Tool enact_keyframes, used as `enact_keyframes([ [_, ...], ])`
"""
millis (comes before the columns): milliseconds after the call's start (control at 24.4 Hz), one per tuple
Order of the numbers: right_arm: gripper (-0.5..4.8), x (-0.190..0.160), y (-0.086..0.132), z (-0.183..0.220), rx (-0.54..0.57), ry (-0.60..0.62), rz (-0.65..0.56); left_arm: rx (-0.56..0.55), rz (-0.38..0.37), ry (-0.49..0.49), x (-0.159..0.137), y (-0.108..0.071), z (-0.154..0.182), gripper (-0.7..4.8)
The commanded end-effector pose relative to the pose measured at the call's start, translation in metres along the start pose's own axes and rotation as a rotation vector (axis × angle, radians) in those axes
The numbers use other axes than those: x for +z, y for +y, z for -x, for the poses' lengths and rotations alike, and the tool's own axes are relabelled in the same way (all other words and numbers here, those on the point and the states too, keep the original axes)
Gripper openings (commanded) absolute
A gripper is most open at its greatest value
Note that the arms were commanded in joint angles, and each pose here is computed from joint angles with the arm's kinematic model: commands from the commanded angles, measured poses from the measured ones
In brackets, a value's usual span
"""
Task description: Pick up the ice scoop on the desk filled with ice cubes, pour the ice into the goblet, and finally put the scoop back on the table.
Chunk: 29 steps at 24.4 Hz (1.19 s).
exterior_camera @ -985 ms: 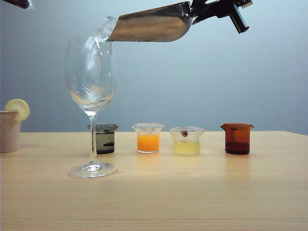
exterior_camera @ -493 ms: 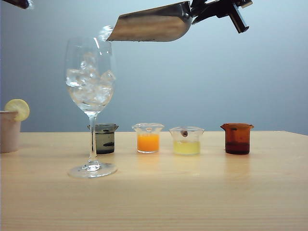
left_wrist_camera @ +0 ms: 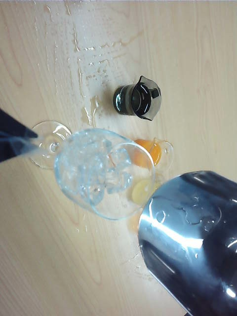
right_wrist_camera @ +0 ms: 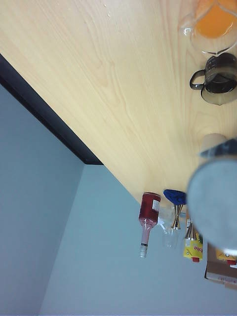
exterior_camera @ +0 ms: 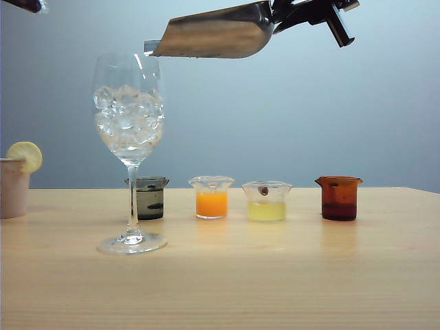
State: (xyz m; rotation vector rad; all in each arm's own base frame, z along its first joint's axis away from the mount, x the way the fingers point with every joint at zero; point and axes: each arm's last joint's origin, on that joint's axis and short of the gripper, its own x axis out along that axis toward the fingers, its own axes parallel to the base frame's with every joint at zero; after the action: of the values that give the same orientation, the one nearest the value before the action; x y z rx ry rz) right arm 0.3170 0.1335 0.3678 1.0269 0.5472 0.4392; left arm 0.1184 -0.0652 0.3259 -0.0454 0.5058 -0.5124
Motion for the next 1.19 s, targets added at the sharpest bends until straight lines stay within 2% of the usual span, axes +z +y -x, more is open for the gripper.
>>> enact_keyframes([
  [41,-0.05,0.002,0.008,0.004,0.045,-0.010,0.023,-0.006,-0.001,-0.013,0.002,-0.001,0.002,-0.06],
  [328,-0.05,0.008,0.005,0.007,0.060,0.016,-0.004,-0.003,-0.002,-0.015,0.002,-0.001,0.002,-0.06],
  [534,-0.05,0.013,0.002,0.008,0.072,0.036,-0.097,-0.022,-0.005,-0.040,0.005,-0.001,0.002,-0.06],
  [575,-0.05,0.017,0.000,0.009,0.077,0.046,-0.124,-0.031,-0.025,-0.055,0.007,-0.002,0.002,-0.06],
  [657,-0.05,0.023,-0.003,0.012,0.083,0.039,-0.126,-0.036,-0.030,-0.069,0.008,-0.002,0.003,-0.06],
  [821,-0.05,0.058,-0.016,0.041,0.072,-0.066,-0.126,-0.075,-0.039,-0.124,0.017,-0.005,0.009,-0.06],
  [944,-0.05,0.089,-0.034,0.065,0.051,-0.145,-0.136,-0.072,-0.133,-0.160,0.024,-0.007,0.014,-0.06],
  [1190,-0.05,0.138,-0.068,0.113,-0.036,-0.334,-0.122,-0.089,-0.158,-0.184,0.033,-0.020,0.017,-0.06],
])
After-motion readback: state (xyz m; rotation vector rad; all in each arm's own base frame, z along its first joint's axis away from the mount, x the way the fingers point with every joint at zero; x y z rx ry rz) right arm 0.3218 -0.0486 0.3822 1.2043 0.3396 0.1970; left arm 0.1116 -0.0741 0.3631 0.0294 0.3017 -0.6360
